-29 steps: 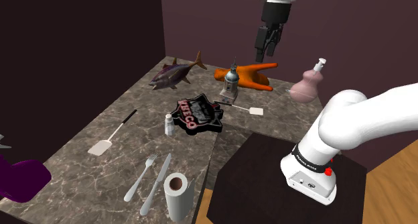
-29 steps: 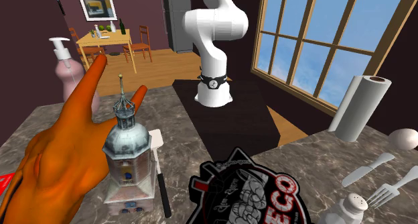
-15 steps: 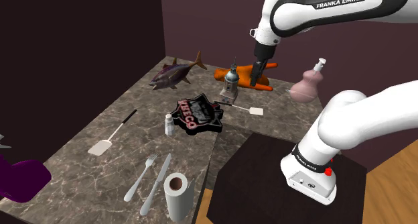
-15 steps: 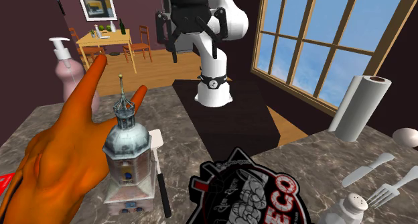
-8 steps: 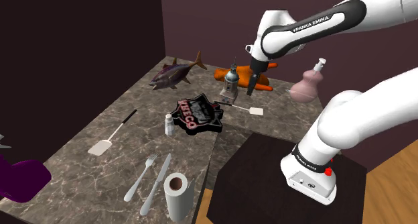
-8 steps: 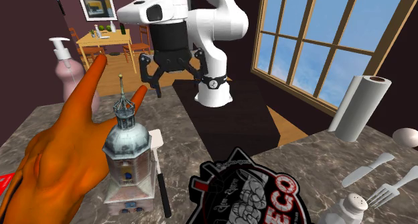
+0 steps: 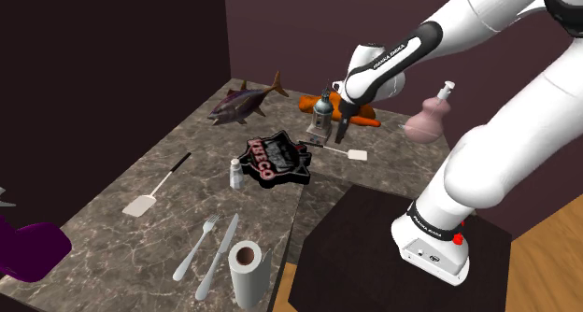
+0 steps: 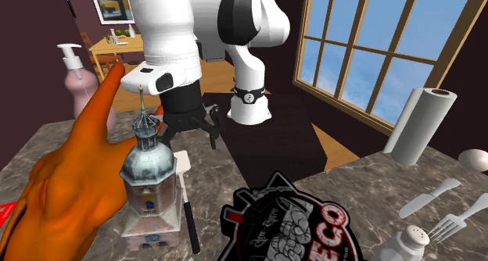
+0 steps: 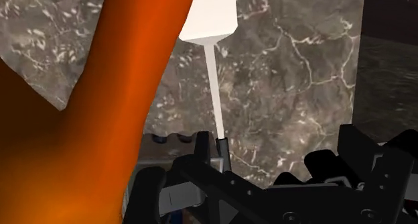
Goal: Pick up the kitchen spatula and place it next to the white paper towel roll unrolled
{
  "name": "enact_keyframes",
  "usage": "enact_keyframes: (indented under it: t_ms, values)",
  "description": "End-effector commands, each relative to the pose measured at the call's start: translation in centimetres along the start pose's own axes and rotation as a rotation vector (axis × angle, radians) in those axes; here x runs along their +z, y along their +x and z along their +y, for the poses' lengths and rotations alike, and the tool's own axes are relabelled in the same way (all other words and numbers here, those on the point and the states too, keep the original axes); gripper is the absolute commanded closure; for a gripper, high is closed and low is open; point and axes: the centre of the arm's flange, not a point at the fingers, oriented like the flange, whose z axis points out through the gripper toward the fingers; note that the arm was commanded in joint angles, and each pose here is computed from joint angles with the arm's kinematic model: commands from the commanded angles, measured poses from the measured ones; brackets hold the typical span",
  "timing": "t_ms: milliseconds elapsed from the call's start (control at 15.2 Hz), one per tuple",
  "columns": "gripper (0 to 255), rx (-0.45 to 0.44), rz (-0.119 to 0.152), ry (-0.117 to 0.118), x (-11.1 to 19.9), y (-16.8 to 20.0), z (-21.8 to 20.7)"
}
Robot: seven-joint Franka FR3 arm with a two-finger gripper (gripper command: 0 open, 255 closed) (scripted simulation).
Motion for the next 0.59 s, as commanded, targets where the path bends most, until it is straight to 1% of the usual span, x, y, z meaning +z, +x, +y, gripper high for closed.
enact_keyframes:
  t_ms: [0,132,198,528]
  values:
    - [0,-0.028,0.01,-0.01,2.3,0.2,1.8]
    - [0,-0.055,0.02,-0.015,4.4,0.6,3.1]
    - [0,-0.062,0.022,-0.017,5.0,0.7,3.5]
    - [0,-0.062,0.022,-0.017,7.6,0.8,3.5]
